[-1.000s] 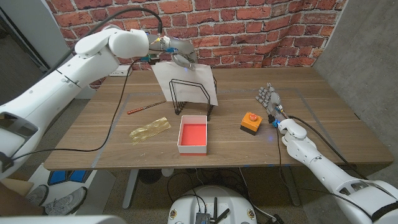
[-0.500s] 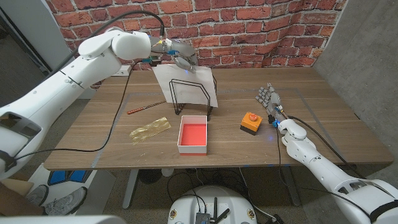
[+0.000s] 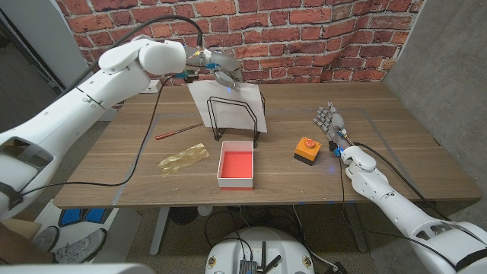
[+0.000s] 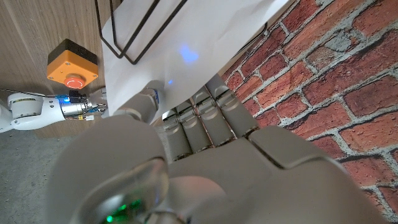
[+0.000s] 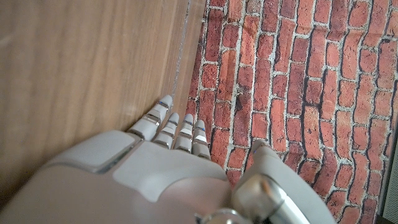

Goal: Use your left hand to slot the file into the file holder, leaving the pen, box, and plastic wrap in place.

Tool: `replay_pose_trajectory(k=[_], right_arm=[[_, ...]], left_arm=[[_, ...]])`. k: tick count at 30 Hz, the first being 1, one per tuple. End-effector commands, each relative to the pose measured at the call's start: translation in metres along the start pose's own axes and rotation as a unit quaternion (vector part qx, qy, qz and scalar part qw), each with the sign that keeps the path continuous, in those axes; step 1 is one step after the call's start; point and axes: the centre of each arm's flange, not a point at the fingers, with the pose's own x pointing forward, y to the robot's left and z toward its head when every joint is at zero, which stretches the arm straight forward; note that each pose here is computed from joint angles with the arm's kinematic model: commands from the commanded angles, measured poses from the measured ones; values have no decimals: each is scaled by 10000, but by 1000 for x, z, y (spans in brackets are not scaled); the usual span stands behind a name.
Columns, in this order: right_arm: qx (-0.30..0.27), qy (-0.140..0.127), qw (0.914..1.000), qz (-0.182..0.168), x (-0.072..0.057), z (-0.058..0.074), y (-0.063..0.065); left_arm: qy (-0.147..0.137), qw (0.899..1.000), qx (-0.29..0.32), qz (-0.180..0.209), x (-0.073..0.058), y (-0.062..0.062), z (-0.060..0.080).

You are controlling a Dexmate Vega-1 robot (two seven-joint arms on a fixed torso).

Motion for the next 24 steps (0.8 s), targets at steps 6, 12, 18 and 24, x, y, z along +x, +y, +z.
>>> replay_pose_trajectory(k=[6,12,18,24], right_arm=[[31,-6,10000,-19,0,1,-1],[30,-4,10000,-29,0,1,-2],[36,-3,10000,-49,0,0,-3],[44,9,10000,-55,-1,-1,-4]], left_arm=[[-82,9999,-19,-98,9,-1,-1],[-116,9998,-4,-129,13,-1,-1],[-126,9997,39,-228,17,-1,-1],[-120,9994,79,-316,20,-2,-1]])
